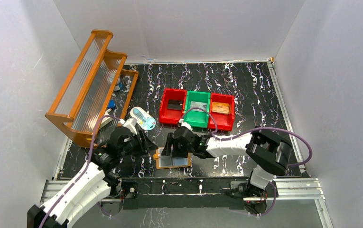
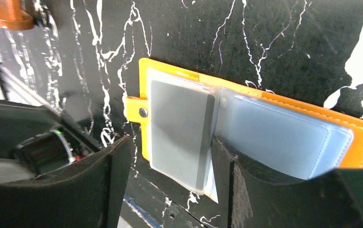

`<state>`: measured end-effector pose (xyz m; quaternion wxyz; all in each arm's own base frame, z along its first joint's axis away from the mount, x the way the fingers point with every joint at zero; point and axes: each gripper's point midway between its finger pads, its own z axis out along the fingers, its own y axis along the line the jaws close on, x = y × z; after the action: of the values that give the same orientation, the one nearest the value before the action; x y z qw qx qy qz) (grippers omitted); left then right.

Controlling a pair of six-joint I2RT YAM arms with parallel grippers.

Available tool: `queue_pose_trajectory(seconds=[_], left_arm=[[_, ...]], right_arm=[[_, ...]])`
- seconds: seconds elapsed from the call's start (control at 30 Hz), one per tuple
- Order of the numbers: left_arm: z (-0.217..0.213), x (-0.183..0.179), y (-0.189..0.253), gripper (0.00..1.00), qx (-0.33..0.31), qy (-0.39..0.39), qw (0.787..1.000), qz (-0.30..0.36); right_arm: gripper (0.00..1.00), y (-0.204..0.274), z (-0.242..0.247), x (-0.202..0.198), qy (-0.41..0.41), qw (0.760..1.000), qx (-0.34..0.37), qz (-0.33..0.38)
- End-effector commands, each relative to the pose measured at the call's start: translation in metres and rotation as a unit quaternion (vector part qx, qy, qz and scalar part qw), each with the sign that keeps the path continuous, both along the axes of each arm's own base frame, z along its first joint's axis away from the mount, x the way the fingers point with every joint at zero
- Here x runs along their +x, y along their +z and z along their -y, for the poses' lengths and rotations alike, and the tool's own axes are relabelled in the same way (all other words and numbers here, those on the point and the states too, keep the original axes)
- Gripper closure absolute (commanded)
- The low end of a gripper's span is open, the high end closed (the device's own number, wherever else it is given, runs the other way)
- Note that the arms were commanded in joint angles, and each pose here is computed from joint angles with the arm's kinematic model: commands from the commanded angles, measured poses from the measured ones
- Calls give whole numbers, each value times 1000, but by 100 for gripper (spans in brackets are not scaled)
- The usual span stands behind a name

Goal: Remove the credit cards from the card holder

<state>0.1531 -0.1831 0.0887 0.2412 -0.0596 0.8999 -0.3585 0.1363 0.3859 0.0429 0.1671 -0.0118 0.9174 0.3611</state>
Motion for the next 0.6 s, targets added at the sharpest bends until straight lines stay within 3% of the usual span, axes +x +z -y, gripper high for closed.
queue_pose_trajectory(seconds=[0.0,0.17,0.57], left_arm=[[-54,18,21,53,88,141,985,35],[-73,22,41,47,112,183,975,54],[-78,21,51,47,105,192,973,70]], right_arm=[[29,-20,21,0,25,990,-132,36],[24,-30,17,-1,39,976,-207,59],[21,-44,17,-7,65,938,-326,99]])
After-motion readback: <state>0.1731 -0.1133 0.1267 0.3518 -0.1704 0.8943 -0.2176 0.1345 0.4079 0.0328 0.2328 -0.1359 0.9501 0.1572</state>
